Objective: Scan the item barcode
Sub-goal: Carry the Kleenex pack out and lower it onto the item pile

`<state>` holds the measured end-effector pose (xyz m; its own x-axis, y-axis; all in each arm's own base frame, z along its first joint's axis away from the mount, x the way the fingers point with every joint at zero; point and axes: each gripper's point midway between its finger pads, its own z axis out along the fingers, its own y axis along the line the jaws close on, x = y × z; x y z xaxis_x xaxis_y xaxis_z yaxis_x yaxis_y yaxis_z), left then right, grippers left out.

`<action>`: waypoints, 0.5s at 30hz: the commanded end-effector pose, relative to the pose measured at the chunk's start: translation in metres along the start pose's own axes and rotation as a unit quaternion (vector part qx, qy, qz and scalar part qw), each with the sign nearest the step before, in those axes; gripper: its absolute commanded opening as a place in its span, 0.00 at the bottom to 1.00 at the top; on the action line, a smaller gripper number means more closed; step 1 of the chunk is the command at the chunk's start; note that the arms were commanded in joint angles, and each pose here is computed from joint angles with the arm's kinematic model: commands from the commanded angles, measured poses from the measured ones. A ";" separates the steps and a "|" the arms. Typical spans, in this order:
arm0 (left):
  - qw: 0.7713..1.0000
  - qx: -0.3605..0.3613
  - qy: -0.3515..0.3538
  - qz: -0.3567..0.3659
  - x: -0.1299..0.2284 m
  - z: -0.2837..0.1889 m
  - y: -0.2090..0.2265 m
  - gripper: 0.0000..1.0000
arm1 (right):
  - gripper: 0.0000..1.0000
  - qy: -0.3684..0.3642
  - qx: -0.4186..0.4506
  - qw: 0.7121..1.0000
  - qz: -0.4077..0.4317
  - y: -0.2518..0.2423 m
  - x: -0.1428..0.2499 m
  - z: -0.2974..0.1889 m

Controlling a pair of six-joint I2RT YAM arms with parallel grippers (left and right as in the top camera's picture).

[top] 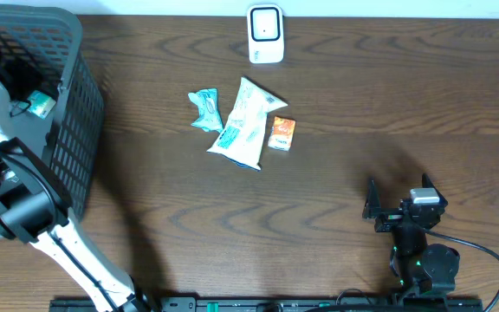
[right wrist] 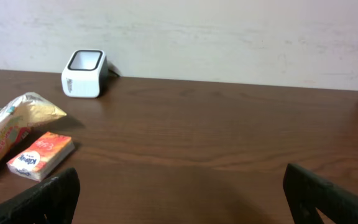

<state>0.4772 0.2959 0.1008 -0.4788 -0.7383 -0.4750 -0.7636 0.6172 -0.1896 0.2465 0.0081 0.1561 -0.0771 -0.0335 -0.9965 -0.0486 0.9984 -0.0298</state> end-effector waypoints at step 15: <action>0.999 -0.038 0.037 -0.001 0.042 0.061 0.020 0.86 | 0.99 0.000 0.002 1.000 0.005 0.000 0.000 0.000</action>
<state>0.4767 0.2933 0.0500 -0.4975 -0.7469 -0.4411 -0.7717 0.6134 -0.1682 0.2465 0.0081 0.1561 -0.0771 -0.0335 -0.9965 -0.0482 0.9984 -0.0299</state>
